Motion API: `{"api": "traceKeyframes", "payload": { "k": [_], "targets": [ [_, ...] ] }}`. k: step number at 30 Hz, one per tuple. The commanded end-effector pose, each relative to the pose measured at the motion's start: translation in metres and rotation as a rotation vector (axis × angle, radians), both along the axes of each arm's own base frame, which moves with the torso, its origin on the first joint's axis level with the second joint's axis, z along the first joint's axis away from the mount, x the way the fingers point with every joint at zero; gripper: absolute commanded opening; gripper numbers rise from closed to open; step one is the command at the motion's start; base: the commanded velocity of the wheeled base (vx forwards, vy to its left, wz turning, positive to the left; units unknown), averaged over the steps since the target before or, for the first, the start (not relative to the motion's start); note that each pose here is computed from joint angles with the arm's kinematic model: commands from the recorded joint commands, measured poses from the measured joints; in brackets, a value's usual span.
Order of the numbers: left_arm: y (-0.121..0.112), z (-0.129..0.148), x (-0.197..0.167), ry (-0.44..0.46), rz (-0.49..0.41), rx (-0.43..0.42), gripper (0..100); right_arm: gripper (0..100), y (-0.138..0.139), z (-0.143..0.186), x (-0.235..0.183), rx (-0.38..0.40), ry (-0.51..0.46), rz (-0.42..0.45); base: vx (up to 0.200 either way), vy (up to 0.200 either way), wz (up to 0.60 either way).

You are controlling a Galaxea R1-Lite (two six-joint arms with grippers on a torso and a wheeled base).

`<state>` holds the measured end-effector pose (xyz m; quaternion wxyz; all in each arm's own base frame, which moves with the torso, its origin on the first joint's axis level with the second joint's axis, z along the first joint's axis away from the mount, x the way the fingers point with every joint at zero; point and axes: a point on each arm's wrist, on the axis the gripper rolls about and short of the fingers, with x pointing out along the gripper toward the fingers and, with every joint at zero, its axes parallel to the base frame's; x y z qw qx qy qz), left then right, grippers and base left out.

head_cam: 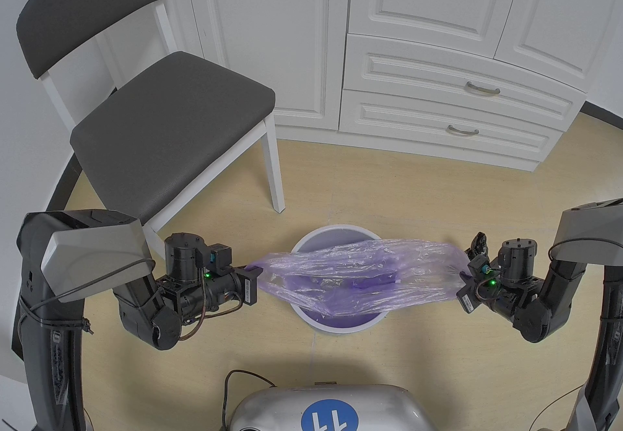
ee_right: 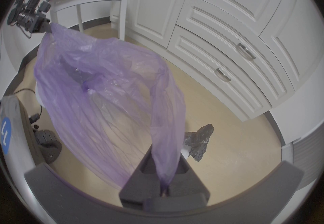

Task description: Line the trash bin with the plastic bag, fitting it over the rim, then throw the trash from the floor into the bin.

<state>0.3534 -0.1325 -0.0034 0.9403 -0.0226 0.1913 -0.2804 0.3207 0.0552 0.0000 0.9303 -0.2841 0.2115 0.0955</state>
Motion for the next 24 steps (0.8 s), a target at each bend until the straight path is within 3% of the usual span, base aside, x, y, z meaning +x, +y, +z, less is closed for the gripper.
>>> {"api": "traceKeyframes", "payload": {
  "k": [1,12,15,24],
  "targets": [
    [0.002,-0.002,-0.008,0.032,-0.014,0.031,0,0,-0.001,0.002,-0.011,-0.026,0.019,0.015,0.000,0.000,0.00],
    [0.008,0.006,-0.024,0.145,-0.050,0.124,0,0,-0.004,0.002,-0.029,-0.072,0.059,0.036,0.000,0.000,0.00],
    [0.008,0.001,-0.029,0.161,-0.090,0.153,0,0,-0.004,-0.001,-0.034,-0.113,0.081,0.057,0.000,0.000,0.00],
    [-0.006,-0.015,-0.038,0.200,-0.146,0.180,0,0,0.008,-0.012,-0.042,-0.127,0.129,0.107,0.000,0.000,0.00]
  ]
}}
